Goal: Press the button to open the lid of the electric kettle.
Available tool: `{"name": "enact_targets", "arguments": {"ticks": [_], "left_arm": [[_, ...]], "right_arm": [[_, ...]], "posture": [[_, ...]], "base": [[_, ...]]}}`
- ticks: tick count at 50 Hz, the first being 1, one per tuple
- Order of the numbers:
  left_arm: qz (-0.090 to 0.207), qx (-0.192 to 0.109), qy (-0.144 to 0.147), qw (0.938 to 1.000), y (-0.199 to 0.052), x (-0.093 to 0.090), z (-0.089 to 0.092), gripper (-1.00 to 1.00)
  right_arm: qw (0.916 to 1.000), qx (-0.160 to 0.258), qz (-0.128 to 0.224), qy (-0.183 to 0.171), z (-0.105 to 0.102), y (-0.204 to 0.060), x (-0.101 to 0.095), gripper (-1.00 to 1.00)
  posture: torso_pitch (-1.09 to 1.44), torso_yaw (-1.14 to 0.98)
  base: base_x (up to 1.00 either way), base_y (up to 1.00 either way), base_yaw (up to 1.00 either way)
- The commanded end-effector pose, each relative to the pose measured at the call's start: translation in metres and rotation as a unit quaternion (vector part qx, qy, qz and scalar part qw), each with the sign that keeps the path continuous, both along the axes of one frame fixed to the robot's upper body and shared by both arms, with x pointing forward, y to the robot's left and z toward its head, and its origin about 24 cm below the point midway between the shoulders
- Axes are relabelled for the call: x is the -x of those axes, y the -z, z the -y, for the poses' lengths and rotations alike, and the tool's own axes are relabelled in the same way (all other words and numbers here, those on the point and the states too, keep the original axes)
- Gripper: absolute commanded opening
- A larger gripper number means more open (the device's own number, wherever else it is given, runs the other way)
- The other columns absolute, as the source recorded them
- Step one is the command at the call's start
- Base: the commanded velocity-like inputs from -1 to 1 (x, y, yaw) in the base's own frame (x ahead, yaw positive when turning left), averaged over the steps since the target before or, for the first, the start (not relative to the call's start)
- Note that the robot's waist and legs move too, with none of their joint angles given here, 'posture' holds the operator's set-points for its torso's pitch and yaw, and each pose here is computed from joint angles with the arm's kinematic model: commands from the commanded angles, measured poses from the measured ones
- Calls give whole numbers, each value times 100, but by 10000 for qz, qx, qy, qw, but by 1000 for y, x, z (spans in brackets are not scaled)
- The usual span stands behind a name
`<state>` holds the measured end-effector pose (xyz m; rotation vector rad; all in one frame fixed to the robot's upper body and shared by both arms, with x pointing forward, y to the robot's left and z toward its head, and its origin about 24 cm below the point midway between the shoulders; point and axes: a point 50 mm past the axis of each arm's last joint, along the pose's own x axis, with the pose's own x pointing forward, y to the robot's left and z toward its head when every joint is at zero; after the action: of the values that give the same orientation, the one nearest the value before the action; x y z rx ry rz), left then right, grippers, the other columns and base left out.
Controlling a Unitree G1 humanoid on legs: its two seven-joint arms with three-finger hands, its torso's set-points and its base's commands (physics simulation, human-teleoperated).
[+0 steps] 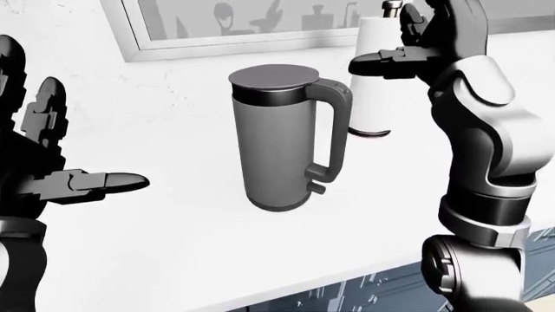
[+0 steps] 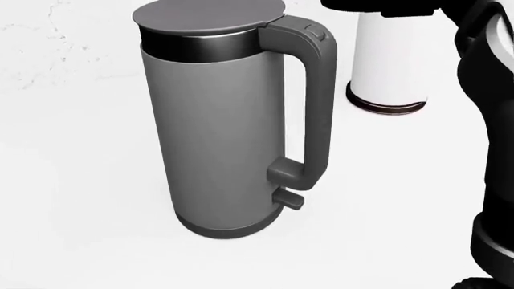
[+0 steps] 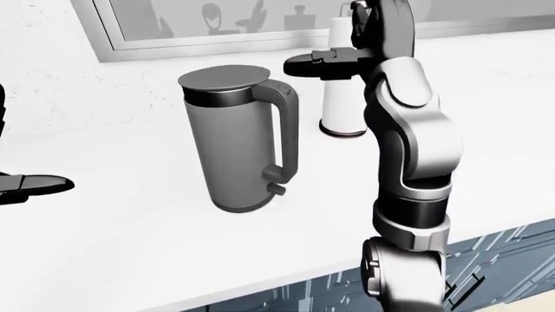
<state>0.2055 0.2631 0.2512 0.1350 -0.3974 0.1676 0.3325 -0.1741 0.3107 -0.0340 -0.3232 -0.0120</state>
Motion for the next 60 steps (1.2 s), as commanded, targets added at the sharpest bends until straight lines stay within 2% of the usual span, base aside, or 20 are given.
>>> {"name": "enact_targets", "arguments": {"ticks": [1, 14, 37, 60], "left_arm": [[301, -142, -6, 9994, -10, 4, 2, 100], [297, -144, -3, 9995, -10, 4, 2, 100], [313, -143, -8, 9994, -12, 5, 2, 100], [304, -141, 10, 9994, -10, 5, 3, 100]], "right_arm": [[9991, 3, 412, -33, -2, -17, 7, 100], [9992, 2, 380, -76, -9, -14, 5, 100], [9996, 51, 267, -42, -9, -1, 0, 100], [9996, 99, 192, 167, -1, 15, 1, 100]], "posture": [[-31, 0], [-31, 0], [-31, 0], [-31, 0]], "base": [[0, 0, 0], [0, 0, 0], [0, 0, 0], [0, 0, 0]]}}
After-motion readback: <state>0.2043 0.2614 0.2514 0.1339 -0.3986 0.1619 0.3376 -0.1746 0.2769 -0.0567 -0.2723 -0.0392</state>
